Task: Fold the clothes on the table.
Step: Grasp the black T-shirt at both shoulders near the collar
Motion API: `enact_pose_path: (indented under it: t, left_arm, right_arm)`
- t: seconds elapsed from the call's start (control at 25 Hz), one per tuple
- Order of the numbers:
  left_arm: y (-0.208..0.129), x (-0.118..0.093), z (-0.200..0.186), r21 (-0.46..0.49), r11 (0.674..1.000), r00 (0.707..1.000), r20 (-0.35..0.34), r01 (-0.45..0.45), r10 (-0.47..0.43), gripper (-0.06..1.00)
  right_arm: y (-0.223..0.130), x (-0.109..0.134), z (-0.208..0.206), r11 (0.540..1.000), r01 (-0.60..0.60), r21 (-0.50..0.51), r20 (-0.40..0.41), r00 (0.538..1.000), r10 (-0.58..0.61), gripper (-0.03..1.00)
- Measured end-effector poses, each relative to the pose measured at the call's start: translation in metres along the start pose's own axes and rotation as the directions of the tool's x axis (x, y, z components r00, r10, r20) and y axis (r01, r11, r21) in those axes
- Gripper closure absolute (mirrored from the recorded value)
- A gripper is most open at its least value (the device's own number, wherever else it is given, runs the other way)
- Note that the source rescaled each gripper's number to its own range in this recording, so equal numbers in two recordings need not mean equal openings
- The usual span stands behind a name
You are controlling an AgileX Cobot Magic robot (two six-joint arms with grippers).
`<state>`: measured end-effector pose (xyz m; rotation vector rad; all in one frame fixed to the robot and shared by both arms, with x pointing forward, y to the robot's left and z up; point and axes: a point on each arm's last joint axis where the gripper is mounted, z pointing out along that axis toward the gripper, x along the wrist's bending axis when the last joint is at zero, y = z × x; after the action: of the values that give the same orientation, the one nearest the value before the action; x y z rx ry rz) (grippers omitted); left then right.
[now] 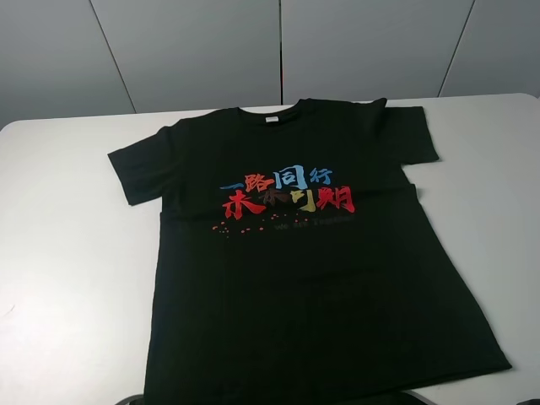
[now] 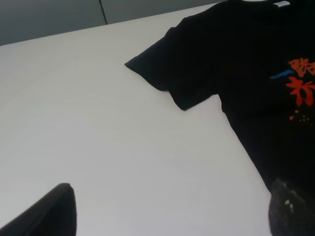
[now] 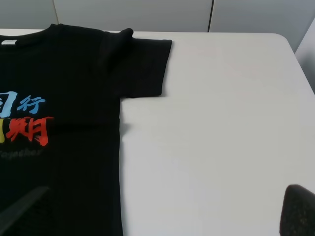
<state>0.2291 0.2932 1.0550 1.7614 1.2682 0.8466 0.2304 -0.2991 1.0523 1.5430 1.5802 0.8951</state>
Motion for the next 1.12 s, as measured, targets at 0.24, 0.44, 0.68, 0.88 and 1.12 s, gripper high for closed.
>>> enact_pose_path:
  t: [0.24,0.44,0.68,0.88,1.12]
  left_arm:
    - [0.0000,0.0000,0.0000,0.000,1.000,1.000,0.000,0.000,0.000,-0.06]
    - [0.0000,0.0000,0.0000,0.000,1.000,1.000,0.000,0.000,0.000,-0.06]
    - [0.0000,0.0000,0.0000,0.000,1.000,1.000,0.000,0.000,0.000,-0.06]
    - [0.0000,0.0000,0.0000,0.000,1.000,1.000,0.000,0.000,0.000,-0.06]
    - [0.0000,0.0000,0.0000,0.000,1.000,1.000,0.000,0.000,0.000,-0.06]
  right_arm:
    - [0.0000,0.0000,0.0000,1.000,0.000,0.000,0.000,1.000,0.000,-0.03]
    - [0.0000,0.0000,0.0000,1.000,0.000,0.000,0.000,1.000,0.000,-0.03]
    - [0.0000,0.0000,0.0000,1.000,0.000,0.000,0.000,1.000,0.000,-0.03]
    - [0.0000,0.0000,0.0000,1.000,0.000,0.000,0.000,1.000,0.000,-0.03]
    - [0.0000,0.0000,0.0000,1.000,0.000,0.000,0.000,1.000,0.000,-0.03]
